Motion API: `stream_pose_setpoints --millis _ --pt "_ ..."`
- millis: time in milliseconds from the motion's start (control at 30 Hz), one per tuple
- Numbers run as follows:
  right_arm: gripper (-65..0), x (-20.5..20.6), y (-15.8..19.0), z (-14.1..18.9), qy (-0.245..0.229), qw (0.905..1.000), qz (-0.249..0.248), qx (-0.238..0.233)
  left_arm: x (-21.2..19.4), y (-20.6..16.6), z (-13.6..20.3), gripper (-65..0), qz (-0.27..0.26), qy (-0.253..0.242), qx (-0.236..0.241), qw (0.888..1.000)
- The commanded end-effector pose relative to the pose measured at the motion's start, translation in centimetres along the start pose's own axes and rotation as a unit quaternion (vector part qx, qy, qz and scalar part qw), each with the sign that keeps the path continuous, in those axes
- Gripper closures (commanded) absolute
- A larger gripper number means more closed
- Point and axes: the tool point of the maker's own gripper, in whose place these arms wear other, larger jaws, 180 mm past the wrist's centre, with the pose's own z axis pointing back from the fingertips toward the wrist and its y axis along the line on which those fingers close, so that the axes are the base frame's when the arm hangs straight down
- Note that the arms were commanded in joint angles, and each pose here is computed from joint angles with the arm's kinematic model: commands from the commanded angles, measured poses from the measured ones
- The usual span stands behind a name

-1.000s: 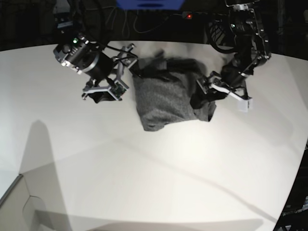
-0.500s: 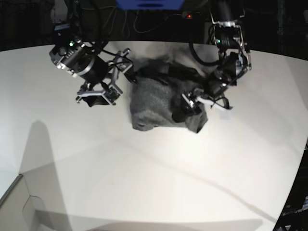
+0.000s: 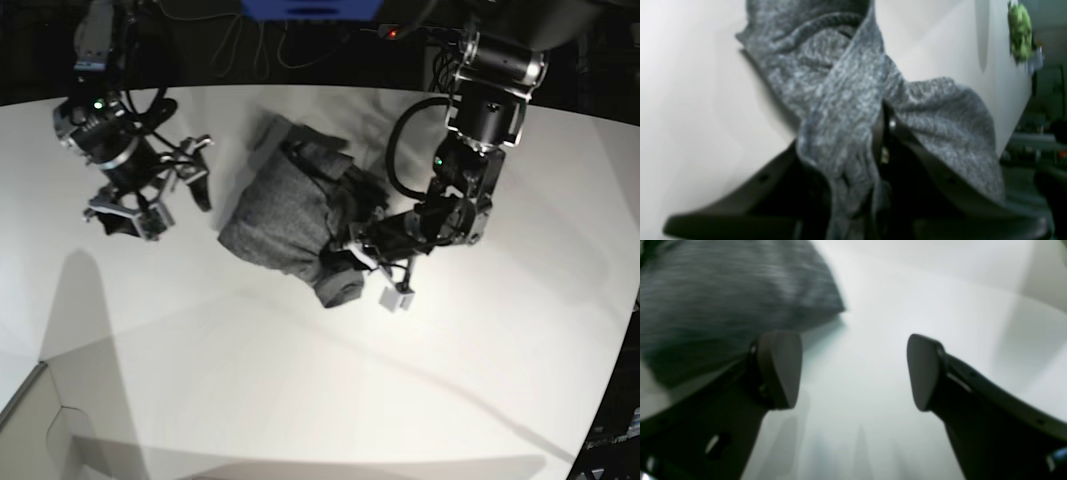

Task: Layout the t-shirt on the table in an organized manner, then fold the t-shirt properly
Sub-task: 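Press and tuck the bundle's loose flap with the left gripper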

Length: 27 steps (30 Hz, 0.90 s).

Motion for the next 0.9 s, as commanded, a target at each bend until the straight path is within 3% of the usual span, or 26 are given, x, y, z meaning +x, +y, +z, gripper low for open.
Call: stream_pose_setpoints --millis 0,133,267,400,600,700,800,867 --pt "-49.6 1.3 -0.9 0.3 -0.024 0.9997 -0.001 -0.011 -1.9 0.5 -0.6 -1.5 -0.040 0.070 0.034 0.996" --pt "-49.4 0.7 -3.5 1.1 -0.017 0.9985 -0.015 -0.049 1.5 -2.4 -1.6 -0.1 -0.162 0.096 0.031 0.982" --pt "-49.4 -0.1 -5.3 1.8 -0.012 0.9967 -0.027 -0.076 3.3 -5.5 -2.8 -0.1 -0.249 0.096 0.018 0.964" --pt "-49.5 -0.4 -6.8 2.4 -0.010 0.9946 -0.035 -0.097 3.9 -7.9 -3.9 -0.1 -0.327 0.080 0.001 0.942" --pt "-49.6 -1.4 -10.0 3.9 -0.008 0.9864 -0.067 -0.150 4.2 -10.1 -4.9 -0.1 -0.401 0.035 -0.026 0.915" --pt "-49.6 -1.9 -11.5 4.8 -0.009 0.9802 -0.085 -0.178 4.0 -11.8 -5.8 -0.1 -0.471 0.024 -0.027 0.882" --pt "-49.6 -2.7 -12.6 5.7 -0.003 0.9754 -0.096 -0.199 3.4 -12.9 -6.7 -0.1 -0.548 0.032 -0.016 0.836" --pt "-49.6 -3.2 -12.7 6.0 0.002 0.9743 -0.098 -0.203 2.1 -14.4 -7.2 -0.1 -0.587 0.049 -0.041 0.807"
